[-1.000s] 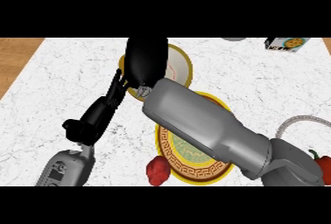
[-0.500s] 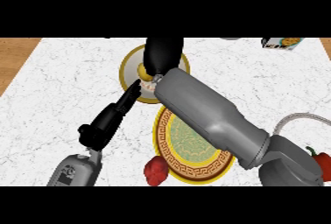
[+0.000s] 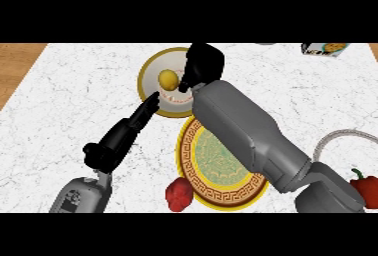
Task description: Pick the lemon from the plate and place it in the bowl
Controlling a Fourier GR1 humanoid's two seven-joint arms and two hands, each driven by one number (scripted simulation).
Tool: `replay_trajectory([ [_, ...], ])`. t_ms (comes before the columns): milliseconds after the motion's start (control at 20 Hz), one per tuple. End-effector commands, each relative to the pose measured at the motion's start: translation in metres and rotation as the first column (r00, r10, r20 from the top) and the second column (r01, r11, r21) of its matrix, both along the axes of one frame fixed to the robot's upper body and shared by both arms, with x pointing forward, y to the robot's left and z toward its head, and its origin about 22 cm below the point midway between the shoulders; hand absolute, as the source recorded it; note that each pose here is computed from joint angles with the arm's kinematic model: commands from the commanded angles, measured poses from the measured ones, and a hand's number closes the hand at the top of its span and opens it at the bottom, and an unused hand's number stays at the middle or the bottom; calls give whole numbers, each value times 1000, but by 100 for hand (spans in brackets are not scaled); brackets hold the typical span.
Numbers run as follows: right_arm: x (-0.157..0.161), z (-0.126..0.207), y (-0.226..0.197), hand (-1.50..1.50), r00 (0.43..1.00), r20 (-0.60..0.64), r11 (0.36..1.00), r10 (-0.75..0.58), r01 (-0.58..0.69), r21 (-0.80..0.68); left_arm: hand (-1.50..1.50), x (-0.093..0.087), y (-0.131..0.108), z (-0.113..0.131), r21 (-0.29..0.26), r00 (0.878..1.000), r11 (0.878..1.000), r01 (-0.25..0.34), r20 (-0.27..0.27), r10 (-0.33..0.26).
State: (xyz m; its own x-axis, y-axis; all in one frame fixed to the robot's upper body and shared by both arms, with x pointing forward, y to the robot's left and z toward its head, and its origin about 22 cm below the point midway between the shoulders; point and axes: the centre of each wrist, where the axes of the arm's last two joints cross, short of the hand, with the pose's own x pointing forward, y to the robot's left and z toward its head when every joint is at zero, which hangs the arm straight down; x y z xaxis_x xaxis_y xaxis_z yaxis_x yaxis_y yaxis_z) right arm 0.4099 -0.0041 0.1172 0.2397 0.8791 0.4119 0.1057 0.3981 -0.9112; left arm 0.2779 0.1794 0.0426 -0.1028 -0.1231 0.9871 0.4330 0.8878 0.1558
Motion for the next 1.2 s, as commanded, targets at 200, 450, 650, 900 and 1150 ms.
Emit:
replay_trajectory([
  [200, 6, -7, -8, -150, 989, 149, 993, -3, -15, 119, 0, -1, -14, -5, -12, 1000, 1000, -1, 0, 1],
  [450, 11, 2, -11, -150, 936, 305, 945, -174, 72, 319, 0, -4, 12, -8, 2, 998, 999, -49, -28, 49],
  [650, 17, -2, -23, -150, 917, 297, 891, -266, 117, 438, 0, -5, 2, -2, -24, 998, 998, -63, -19, 63],
  [900, 22, 0, -66, -150, 898, 305, 848, -318, 126, 514, 0, -10, 37, -10, -8, 993, 993, -118, -25, 118],
  [1150, 1, -39, -122, -150, 865, 352, 832, -358, 124, 541, 0, -24, 18, -16, -7, 992, 992, -126, -29, 126],
])
